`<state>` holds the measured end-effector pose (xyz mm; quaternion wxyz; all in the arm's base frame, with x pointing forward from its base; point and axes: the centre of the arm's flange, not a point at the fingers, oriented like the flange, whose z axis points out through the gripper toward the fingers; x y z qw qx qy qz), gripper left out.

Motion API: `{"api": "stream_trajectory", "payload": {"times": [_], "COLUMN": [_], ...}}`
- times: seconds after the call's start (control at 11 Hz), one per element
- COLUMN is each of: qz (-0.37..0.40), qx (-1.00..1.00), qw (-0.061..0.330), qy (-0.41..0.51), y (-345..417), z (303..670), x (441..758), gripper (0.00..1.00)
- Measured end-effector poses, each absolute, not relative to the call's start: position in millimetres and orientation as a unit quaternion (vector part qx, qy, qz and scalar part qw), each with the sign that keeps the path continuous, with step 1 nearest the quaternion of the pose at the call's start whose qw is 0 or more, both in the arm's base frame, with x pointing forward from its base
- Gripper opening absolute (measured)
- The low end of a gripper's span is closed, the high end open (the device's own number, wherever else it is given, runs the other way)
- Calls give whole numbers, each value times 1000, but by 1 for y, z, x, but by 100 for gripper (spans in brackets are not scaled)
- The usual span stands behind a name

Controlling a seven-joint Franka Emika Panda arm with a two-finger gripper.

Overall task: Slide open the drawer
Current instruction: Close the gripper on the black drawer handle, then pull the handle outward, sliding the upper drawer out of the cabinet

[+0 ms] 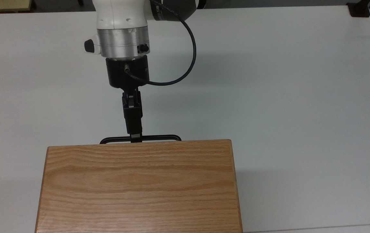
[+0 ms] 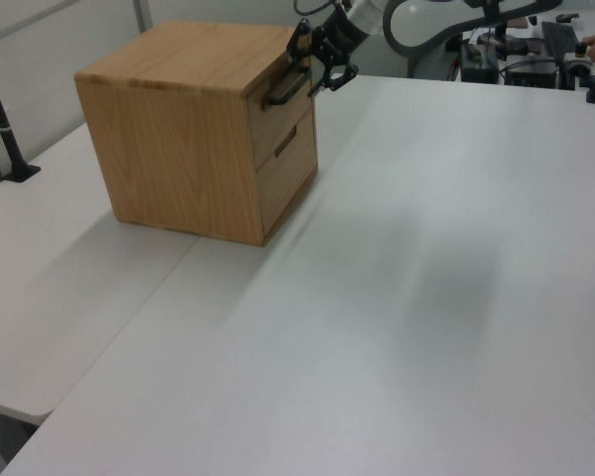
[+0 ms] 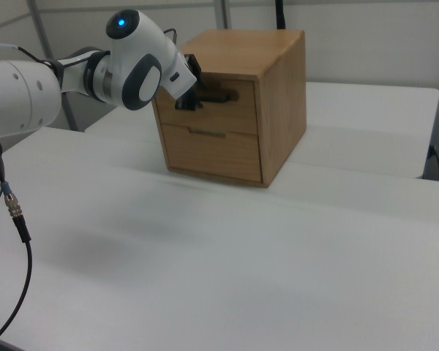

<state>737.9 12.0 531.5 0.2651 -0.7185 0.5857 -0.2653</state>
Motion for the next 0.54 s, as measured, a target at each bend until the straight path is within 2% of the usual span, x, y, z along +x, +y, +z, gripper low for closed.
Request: {"api": "stream_trajectory", "payload": {"times": [0.18, 0.27, 0.54], "qz": [-266, -266, -267], "qx": [-723, -723, -724], "qw": [259, 256, 254], "qy": [583, 584, 582], "y": [13, 13, 13], "z": [530, 529, 529], "x": [738, 738, 738], "gripper": [24, 18, 18]}}
